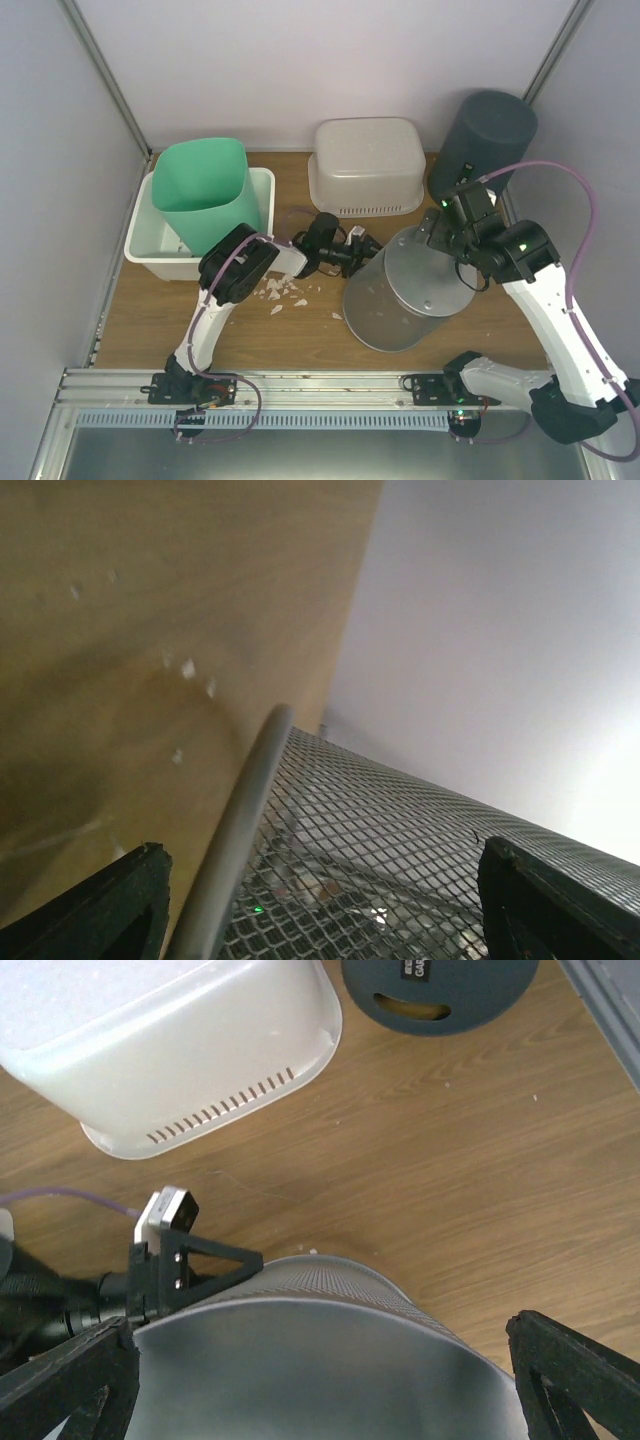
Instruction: Turn the large container upside down
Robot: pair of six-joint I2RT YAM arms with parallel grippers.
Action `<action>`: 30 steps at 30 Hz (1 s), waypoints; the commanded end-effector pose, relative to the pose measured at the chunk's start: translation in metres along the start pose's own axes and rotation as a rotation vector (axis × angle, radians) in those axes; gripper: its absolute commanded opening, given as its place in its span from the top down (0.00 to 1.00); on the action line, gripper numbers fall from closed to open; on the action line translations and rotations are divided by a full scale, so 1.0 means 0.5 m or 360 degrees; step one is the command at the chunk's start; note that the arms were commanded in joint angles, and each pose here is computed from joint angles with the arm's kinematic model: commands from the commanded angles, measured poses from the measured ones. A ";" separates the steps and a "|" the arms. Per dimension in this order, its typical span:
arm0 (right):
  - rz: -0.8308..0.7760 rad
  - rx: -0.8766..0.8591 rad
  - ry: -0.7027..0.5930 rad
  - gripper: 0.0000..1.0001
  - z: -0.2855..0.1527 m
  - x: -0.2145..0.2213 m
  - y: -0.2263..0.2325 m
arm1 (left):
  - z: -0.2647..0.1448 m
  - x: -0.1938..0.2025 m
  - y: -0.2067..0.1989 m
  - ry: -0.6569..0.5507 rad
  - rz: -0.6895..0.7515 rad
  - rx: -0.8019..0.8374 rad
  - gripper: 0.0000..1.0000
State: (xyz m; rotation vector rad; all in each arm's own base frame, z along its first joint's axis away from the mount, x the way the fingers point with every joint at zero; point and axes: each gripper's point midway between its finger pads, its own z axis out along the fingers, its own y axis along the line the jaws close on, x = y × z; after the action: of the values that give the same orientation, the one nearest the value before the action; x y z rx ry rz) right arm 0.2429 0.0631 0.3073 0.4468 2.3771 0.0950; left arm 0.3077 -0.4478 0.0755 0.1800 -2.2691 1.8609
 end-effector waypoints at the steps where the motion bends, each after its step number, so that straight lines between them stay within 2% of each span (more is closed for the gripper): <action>1: -0.0017 -0.0034 0.0029 0.00 -0.003 0.006 0.002 | -0.012 -0.001 0.024 0.0064 0.0189 -0.0279 0.18; 7: -0.0084 -0.0106 0.0078 0.00 0.005 0.014 0.025 | -0.003 -0.036 0.013 0.0055 0.0392 -0.0443 0.18; 11: -0.0095 -0.0230 -0.0023 0.00 -0.018 -0.014 0.053 | -0.011 -0.062 0.001 -0.0004 0.0543 -0.0565 0.18; 14: -0.0143 -0.0422 -0.0130 0.00 -0.050 -0.041 0.092 | -0.019 -0.083 -0.017 -0.0082 0.0696 -0.0638 0.18; 19: -0.0352 -0.0890 -0.0184 0.00 -0.108 -0.052 0.194 | -0.034 -0.112 -0.056 -0.0239 0.0986 -0.0733 0.17; 25: -0.0684 -0.1605 0.0043 0.00 -0.214 0.024 0.360 | -0.020 -0.123 -0.111 -0.0263 0.1187 -0.0678 0.17; 28: -0.0841 -0.1864 0.0296 0.00 -0.262 0.124 0.429 | -0.009 -0.124 -0.144 -0.0253 0.1276 -0.0619 0.18; 30: -0.0943 -0.1915 0.0487 0.00 -0.274 0.204 0.453 | -0.005 -0.126 -0.166 -0.0253 0.1321 -0.0591 0.18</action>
State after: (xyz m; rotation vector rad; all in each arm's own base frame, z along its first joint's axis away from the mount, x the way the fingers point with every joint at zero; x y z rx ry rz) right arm 0.2082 0.2633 0.3922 -0.5440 2.1532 1.0170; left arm 0.3772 -0.4477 0.0909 -0.6003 -3.0142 1.5309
